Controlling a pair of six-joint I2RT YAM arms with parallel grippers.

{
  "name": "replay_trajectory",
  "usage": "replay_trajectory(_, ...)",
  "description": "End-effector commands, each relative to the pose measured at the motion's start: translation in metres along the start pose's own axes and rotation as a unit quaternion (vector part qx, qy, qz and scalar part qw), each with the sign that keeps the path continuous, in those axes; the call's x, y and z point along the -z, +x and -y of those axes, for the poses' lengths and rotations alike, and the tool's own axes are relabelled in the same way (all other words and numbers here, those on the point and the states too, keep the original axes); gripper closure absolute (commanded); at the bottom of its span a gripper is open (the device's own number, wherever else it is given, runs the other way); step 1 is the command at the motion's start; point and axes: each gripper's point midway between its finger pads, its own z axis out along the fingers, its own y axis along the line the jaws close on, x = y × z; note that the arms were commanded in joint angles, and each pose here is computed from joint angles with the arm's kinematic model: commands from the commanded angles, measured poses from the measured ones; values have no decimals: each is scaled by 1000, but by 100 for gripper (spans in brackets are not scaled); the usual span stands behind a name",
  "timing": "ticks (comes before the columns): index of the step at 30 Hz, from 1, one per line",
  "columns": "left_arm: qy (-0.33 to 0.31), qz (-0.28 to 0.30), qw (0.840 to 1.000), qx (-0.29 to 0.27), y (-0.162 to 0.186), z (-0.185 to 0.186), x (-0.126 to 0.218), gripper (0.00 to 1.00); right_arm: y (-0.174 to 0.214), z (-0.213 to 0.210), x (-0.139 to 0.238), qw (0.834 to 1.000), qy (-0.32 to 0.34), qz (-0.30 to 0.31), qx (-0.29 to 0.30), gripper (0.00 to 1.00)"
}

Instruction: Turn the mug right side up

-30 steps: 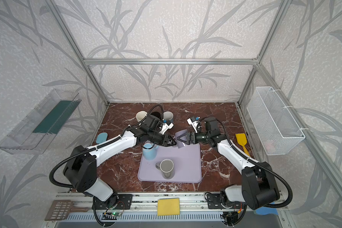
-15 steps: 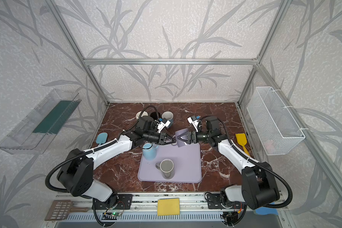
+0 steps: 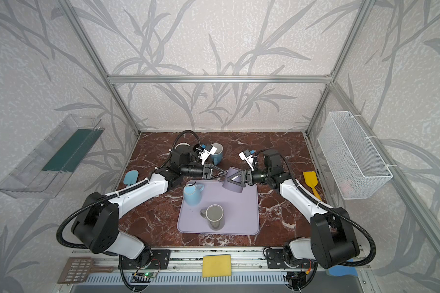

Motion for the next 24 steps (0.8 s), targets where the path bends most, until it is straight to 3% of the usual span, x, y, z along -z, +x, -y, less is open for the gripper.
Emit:
replay_trajectory(1,18,14,1000,-10,-8,12,-3,78,-9,-27,-8,998,-42,-7,54,55)
replay_trajectory(13,-9,7,1000,6,-2,-3,-5,99,-11,-29,-7,997,-44,-5,58,55)
replay_trajectory(24,-55,41,997,20,-1,-21,2,100,-14,-20,-8,999,-20,7,40,38)
